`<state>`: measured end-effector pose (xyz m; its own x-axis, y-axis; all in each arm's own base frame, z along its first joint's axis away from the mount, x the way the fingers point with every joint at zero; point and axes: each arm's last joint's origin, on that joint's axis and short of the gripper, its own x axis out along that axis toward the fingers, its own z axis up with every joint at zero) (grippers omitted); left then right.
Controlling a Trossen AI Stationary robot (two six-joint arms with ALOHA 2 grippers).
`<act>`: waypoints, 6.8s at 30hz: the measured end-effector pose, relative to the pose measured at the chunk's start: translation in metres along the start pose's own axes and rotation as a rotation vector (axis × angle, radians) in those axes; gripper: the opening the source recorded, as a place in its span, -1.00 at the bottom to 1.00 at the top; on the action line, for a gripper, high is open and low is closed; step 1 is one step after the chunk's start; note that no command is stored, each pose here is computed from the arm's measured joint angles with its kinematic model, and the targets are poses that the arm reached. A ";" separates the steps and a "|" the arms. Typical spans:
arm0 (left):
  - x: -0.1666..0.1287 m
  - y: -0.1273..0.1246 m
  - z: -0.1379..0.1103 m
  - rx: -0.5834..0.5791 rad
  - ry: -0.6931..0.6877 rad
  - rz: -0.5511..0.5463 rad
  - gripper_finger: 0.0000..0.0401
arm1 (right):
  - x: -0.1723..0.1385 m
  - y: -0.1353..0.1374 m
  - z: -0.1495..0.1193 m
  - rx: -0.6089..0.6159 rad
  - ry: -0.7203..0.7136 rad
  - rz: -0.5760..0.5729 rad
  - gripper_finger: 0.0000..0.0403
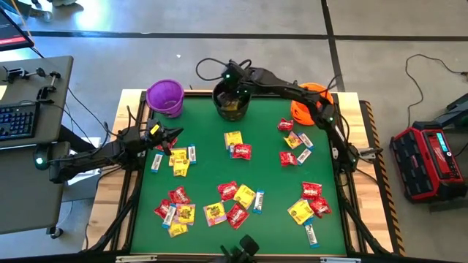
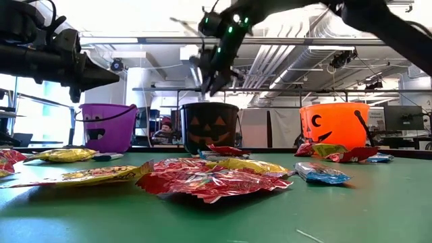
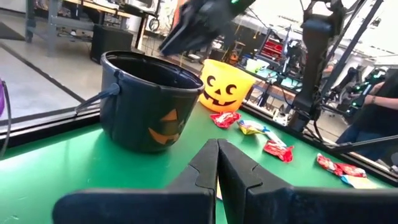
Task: Sort candy by brand, put in halloween buckets
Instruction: Put the yellow candy pack into the black bucket
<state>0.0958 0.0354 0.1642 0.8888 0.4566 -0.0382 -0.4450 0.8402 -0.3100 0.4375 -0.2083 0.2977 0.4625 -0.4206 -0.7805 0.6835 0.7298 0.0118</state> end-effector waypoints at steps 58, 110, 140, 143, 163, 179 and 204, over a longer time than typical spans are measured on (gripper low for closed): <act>0.000 0.000 -0.001 -0.043 0.010 -0.004 -1.00 | -0.155 0.053 -0.289 -0.049 0.045 0.422 -1.00; 0.000 -0.004 -0.004 -0.120 0.084 -0.143 -1.00 | -0.125 0.078 -0.411 -0.599 0.663 0.665 -0.96; 0.001 -0.008 -0.005 -0.094 0.141 -0.277 -0.98 | -0.151 0.095 -0.376 -0.370 0.707 0.590 -0.09; 0.002 -0.008 -0.007 -0.094 0.161 -0.270 -0.98 | -0.139 0.097 -0.383 -0.402 0.718 0.523 0.03; 0.005 -0.005 -0.011 -0.108 0.193 -0.186 -0.99 | -0.112 0.102 -0.402 -0.511 0.694 0.350 -0.71; 0.006 -0.004 -0.014 -0.105 0.218 -0.163 -0.99 | -0.141 0.102 -0.344 -0.361 0.562 0.373 -0.79; 0.012 -0.002 -0.024 -0.027 0.318 -0.140 -0.99 | -0.155 0.154 -0.449 -0.946 0.248 0.249 0.10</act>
<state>0.1095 0.0324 0.1419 0.9326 0.2198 -0.2862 -0.3169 0.8783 -0.3580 0.2171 0.2114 0.1397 0.3265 -0.1524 -0.9328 -0.1953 0.9547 -0.2244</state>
